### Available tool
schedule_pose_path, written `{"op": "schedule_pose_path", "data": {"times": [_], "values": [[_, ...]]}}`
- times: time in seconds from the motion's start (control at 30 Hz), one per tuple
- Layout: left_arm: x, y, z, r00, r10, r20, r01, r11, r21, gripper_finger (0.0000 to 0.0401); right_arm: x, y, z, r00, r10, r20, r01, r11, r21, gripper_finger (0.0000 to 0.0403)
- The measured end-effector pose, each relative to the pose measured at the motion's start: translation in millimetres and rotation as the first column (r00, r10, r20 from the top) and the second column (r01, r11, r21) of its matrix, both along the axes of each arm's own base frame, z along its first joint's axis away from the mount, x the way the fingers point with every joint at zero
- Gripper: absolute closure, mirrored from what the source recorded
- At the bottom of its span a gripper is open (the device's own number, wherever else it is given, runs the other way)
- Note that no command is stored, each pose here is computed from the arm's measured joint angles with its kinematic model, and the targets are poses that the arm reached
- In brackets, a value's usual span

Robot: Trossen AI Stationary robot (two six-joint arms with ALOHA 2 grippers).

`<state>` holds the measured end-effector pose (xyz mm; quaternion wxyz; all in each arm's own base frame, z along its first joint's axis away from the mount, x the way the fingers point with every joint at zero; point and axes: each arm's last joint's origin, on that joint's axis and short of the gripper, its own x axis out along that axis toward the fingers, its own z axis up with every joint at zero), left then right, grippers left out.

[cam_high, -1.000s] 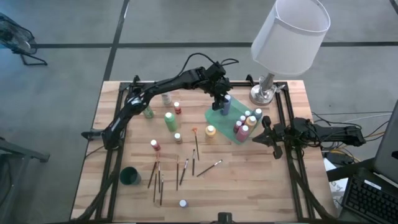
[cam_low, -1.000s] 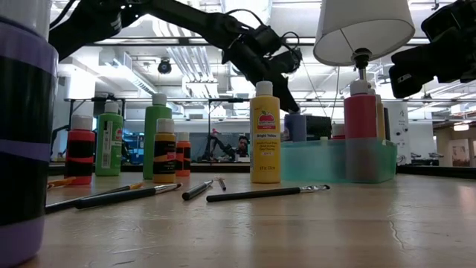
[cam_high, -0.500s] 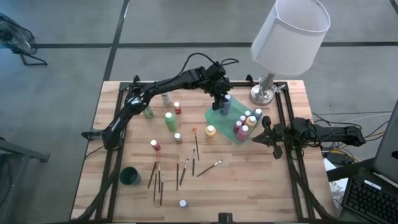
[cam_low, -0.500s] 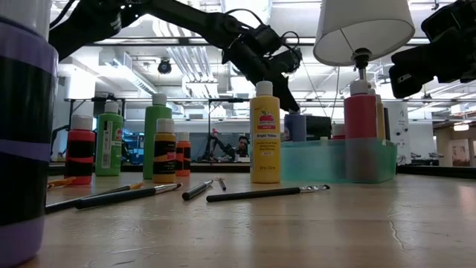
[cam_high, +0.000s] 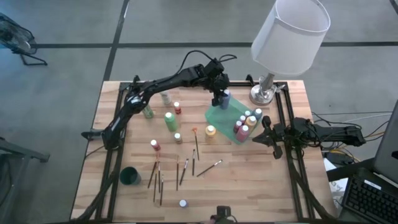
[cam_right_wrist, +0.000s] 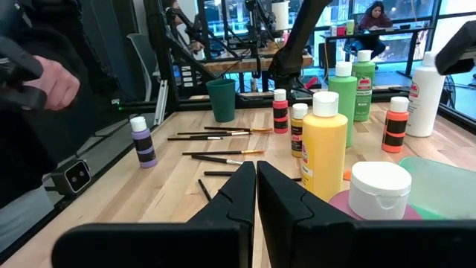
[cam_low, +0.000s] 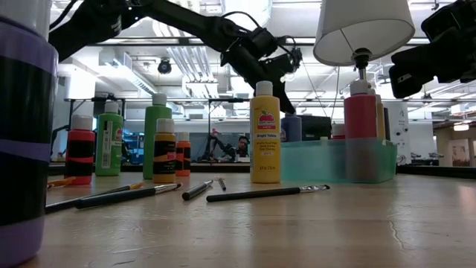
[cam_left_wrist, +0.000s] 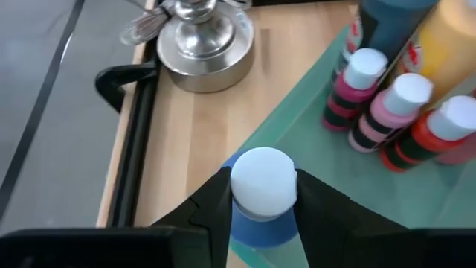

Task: Pick & Place Paint Supplies
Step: Put the big blue paint bottle into the green bin

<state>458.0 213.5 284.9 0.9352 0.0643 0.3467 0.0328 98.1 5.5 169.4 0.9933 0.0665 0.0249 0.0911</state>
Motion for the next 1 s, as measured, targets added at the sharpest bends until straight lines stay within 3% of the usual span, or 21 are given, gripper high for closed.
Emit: {"op": "schedule_pose_path", "data": {"times": [0.67, 1.0], "values": [[-3, 15, -6, 0.999, 0.000, 0.046, 0.000, 1.000, -0.007, 0.0273, 0, 0, 0, 1.000, 0.000, 0.000, 0.000, 1.000, 0.000, 0.0390], [-2, 15, -5, 0.998, 0.001, 0.068, -0.001, 1.000, 0.005, 0.0217, 0, 0, 0, 1.000, 0.000, 0.000, 0.000, 1.000, 0.000, 0.0390]]}}
